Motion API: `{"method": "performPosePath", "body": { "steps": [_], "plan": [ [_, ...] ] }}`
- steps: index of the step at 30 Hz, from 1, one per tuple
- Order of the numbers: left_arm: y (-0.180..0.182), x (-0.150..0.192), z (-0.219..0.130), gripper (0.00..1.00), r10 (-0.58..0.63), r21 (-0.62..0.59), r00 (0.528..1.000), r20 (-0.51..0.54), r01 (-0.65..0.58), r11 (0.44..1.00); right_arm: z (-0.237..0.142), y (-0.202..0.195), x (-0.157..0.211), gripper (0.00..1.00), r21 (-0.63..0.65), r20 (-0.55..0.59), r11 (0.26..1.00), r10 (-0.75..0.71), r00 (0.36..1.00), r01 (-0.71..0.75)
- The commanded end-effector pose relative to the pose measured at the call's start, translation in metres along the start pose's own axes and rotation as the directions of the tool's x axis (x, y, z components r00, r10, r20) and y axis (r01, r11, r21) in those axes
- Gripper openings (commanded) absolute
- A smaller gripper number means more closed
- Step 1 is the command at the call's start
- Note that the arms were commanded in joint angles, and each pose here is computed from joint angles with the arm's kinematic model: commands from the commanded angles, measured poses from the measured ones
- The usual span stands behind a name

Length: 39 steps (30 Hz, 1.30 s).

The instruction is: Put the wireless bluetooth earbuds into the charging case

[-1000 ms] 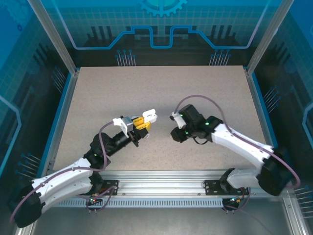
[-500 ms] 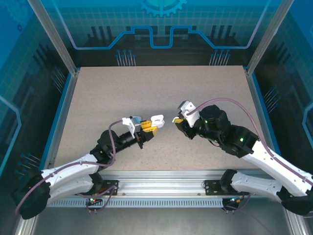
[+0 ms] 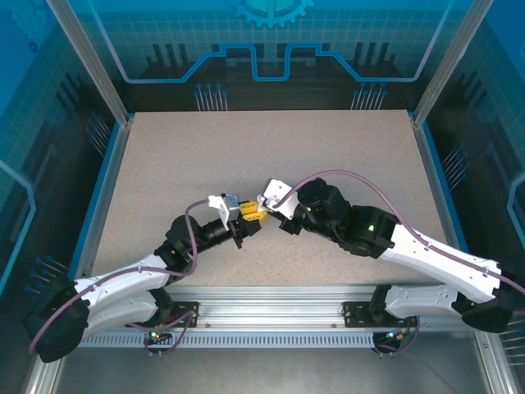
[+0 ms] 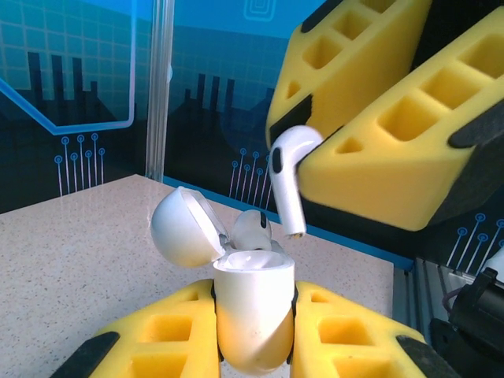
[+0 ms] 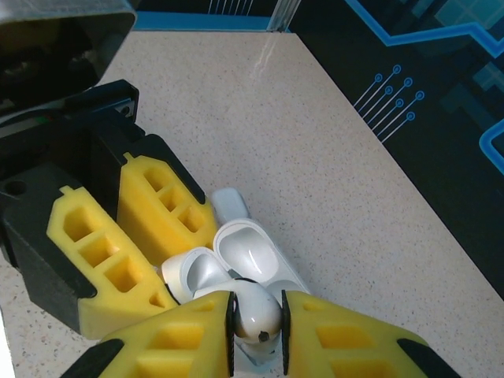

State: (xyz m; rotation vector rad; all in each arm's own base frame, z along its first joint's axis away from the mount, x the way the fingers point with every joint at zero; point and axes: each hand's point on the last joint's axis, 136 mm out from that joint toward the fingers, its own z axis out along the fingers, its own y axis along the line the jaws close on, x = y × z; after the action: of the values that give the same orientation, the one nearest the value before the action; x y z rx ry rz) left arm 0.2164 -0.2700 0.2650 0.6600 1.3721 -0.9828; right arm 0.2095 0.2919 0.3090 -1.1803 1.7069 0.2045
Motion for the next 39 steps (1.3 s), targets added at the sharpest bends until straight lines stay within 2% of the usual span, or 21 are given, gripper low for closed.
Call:
{"method": "performPosePath", "body": {
  "steps": [1, 8, 27, 34, 39],
  "plan": [
    [-0.007, -0.028, 0.003, 0.00, 0.009, 0.036, 0.997, 0.080, -0.012, 0.999, -0.006, -0.009, -0.020, 0.22, 0.039, 0.044, 0.999, -0.013, 0.999, 0.011],
    [-0.007, -0.026, 0.003, 0.00, 0.008, 0.037, 0.997, 0.077, -0.010, 0.999, 0.003, -0.007, -0.013, 0.22, 0.043, 0.003, 0.999, -0.018, 1.000, 0.018],
    [-0.006, -0.026, 0.001, 0.00, 0.010, 0.031, 0.996, 0.084, -0.012, 0.999, 0.010, 0.017, 0.003, 0.24, -0.080, -0.042, 0.997, -0.007, 0.999, 0.004],
    [-0.006, -0.027, 0.000, 0.00, 0.009, 0.031, 0.996, 0.088, -0.012, 0.999, 0.012, 0.012, 0.007, 0.28, -0.098, -0.051, 0.993, 0.054, 0.997, -0.059],
    [-0.007, -0.026, -0.001, 0.00, 0.011, 0.030, 0.996, 0.088, -0.014, 0.999, -0.001, 0.005, -0.004, 0.39, -0.116, -0.007, 0.987, 0.107, 0.994, -0.107]
  ]
}}
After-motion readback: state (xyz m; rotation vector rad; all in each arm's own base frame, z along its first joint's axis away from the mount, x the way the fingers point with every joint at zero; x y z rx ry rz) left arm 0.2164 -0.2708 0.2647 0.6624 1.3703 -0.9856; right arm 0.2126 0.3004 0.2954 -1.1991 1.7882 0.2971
